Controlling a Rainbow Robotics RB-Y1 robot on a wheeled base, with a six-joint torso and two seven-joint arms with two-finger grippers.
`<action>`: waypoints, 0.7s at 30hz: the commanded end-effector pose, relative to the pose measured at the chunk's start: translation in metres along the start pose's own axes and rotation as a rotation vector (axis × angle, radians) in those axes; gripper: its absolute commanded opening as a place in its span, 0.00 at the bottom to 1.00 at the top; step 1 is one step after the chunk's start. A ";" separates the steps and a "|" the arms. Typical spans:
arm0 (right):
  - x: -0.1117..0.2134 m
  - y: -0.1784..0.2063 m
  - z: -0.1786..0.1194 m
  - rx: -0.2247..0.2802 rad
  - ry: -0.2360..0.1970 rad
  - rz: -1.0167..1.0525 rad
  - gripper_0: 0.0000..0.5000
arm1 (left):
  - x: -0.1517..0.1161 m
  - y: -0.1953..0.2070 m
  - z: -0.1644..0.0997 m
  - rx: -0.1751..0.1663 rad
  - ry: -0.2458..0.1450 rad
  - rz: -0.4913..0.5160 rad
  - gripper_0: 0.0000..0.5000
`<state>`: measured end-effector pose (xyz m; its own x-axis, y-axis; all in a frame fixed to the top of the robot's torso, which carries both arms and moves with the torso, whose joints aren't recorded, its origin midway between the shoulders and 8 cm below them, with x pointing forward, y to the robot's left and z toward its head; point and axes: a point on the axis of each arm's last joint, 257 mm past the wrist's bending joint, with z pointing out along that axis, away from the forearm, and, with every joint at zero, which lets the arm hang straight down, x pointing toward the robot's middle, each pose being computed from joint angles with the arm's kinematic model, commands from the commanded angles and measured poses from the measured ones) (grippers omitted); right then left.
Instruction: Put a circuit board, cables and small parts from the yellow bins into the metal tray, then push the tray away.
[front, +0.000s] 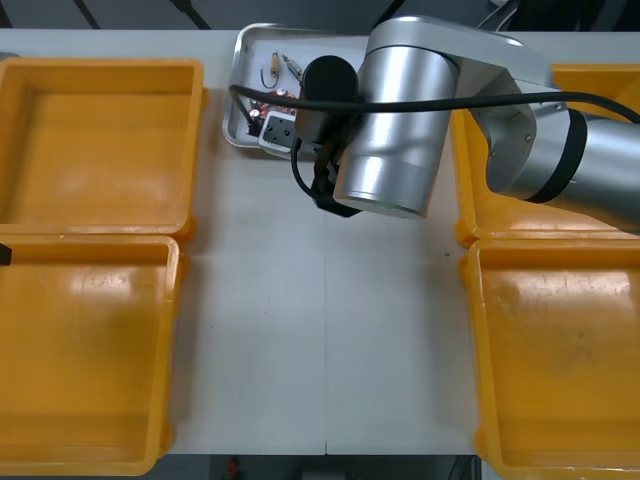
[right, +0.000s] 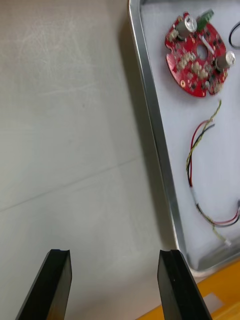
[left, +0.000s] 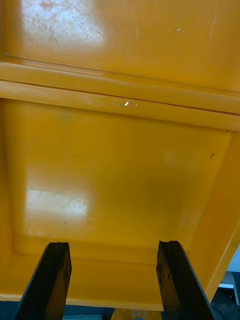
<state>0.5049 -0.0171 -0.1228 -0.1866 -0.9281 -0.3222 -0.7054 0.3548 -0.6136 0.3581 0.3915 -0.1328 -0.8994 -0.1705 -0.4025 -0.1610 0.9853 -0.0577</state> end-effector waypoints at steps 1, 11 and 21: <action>0.014 -0.015 -0.026 -0.012 -0.007 0.158 1.00 | -0.003 0.010 -0.012 -0.040 -0.020 -0.010 1.00; 0.090 -0.033 -0.050 -0.087 0.074 0.622 1.00 | -0.003 0.010 -0.012 -0.040 -0.020 -0.010 1.00; 0.195 -0.062 -0.069 -0.051 0.203 1.039 1.00 | -0.003 0.010 -0.012 -0.040 -0.020 -0.010 1.00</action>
<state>0.4697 -0.1908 -0.1099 -0.8027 -0.2811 -0.5260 -0.2610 0.9586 -0.1140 0.3573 0.3914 -0.1335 -0.9005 -0.1696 -0.4004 -0.1604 0.9854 -0.0567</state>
